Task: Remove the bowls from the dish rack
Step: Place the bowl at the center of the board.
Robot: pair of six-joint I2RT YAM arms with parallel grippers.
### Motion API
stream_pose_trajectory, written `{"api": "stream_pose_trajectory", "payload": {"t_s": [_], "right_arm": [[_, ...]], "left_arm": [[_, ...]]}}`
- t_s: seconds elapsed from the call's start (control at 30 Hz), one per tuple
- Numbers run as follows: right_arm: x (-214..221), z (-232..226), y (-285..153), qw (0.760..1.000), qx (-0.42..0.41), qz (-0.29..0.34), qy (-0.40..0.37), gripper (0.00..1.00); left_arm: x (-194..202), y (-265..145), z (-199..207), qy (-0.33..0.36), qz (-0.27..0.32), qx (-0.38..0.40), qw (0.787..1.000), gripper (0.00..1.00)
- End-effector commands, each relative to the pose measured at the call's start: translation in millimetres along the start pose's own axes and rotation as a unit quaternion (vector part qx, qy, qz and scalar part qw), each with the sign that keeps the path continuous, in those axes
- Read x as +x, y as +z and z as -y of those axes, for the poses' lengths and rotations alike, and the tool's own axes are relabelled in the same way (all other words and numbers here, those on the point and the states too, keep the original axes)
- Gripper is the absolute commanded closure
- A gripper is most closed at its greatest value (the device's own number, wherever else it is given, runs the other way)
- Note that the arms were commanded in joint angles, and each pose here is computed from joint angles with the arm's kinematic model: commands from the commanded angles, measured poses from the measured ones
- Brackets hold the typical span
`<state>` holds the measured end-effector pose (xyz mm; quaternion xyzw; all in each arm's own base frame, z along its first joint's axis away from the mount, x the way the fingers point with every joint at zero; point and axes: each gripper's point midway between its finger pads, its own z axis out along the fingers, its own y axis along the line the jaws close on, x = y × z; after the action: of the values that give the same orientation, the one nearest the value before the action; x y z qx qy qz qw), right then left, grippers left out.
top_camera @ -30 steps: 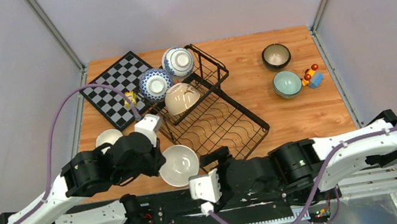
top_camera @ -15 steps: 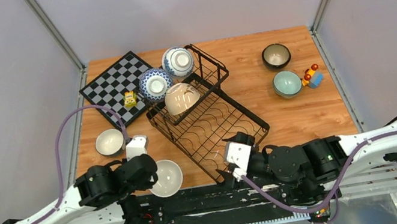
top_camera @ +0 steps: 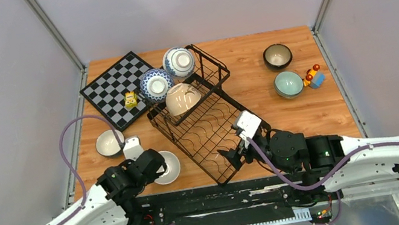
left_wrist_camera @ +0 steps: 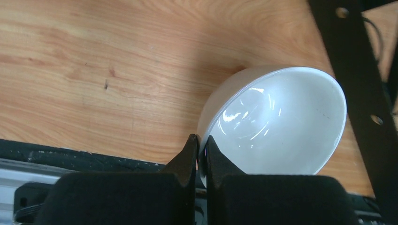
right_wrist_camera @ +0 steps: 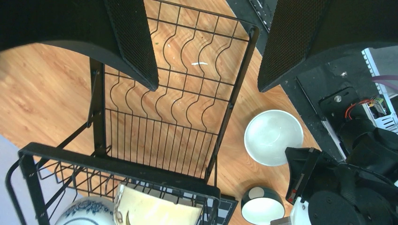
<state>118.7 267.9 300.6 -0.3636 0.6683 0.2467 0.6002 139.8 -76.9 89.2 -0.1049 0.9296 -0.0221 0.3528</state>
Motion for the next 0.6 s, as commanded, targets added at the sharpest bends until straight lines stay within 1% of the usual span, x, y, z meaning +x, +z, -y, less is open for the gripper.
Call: {"api": "stream_pose_trajectory", "payload": {"t_s": [0.0,0.13,0.27,0.43,0.57], "right_arm": [[6,-4,3,0.999,-0.006,0.0,0.047,0.2],[12,-8,5,0.998,-0.012,-0.006,0.059,0.2],[20,-7,10,0.997,0.002,-0.011,0.07,0.19],[21,11,12,0.992,0.047,-0.017,0.116,0.17],[7,19,12,0.984,0.044,-0.007,0.171,0.17]], "left_arm": [[-19,15,8,-0.108,0.05,0.001,0.993,1.0],[-31,19,-6,-0.159,0.079,-0.02,0.984,1.0],[-34,27,-16,-0.193,0.095,-0.037,0.976,1.0],[-31,41,-27,-0.228,0.085,-0.056,0.968,1.0],[-30,47,-33,-0.247,0.079,-0.065,0.964,1.0]]}}
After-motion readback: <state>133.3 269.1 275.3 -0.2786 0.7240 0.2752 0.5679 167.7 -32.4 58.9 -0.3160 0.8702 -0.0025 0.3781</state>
